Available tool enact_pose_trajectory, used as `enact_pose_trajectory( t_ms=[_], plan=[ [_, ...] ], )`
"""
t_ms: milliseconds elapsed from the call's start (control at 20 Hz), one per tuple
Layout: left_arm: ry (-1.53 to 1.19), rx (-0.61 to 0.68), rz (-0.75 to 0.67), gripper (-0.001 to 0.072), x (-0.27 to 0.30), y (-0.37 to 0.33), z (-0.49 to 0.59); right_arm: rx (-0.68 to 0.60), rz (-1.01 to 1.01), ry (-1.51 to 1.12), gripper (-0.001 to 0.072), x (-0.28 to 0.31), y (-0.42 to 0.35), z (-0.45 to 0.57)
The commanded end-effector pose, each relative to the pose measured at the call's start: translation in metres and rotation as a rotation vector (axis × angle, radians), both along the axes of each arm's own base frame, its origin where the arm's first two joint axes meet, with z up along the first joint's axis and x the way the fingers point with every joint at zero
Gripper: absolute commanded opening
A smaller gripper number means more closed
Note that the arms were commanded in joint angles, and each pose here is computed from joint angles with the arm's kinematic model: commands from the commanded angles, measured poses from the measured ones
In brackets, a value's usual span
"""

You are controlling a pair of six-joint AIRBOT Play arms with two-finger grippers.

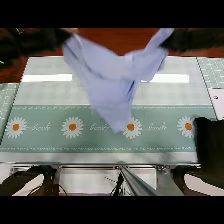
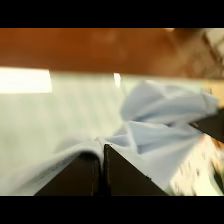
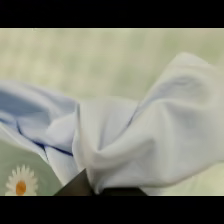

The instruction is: Fold the shirts.

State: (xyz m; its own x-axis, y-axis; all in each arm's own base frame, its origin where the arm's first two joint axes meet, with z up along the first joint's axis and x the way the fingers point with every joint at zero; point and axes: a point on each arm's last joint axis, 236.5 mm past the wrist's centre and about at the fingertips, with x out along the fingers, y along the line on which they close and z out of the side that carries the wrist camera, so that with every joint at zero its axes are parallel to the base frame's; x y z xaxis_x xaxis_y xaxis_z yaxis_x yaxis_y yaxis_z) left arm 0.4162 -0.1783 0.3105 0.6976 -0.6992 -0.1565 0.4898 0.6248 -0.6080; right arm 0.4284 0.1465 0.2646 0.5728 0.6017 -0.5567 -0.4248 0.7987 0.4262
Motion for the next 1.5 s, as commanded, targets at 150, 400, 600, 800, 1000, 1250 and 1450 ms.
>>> enact_pose_trajectory(
  t_ms=[150,400,600,800,1000,1250,1450],
  plan=[
    [-0.581,0.03,0.255,0.0026,-0.116,0.079,0.228,-0.153,-0.079,-0.373,0.0023,-0.129,-0.033,0.164],
    [-0.787,0.214,0.486,0.0026,-0.209,0.105,0.269,-0.244,-0.141,-0.338,0.0023,-0.229,-0.057,0.146],
    [-0.626,0.384,0.361,0.0026,-0.223,0.076,0.211,-0.196,-0.124,-0.12,0.0023,-0.266,-0.05,0.069],
    [-0.179,0.346,0.181,0.0026,-0.182,0.078,0.081,-0.151,-0.131,0.215,0.0023,-0.273,-0.044,-0.078],
    [0.112,0.197,0.17,0.0025,-0.114,0.098,-0.043,-0.095,-0.219,0.399,0.0023,-0.24,-0.044,-0.203],
    [0.3,0.164,0.099,0.0025,-0.047,0.057,-0.166,-0.034,-0.331,0.392,0.0023,-0.146,-0.049,-0.251],
    [0.351,0.162,0.14,0.0081,0.008,0.026,-0.214,-0.024,-0.376,0.418,0.0024,-0.064,-0.052,-0.263]
  ],
)
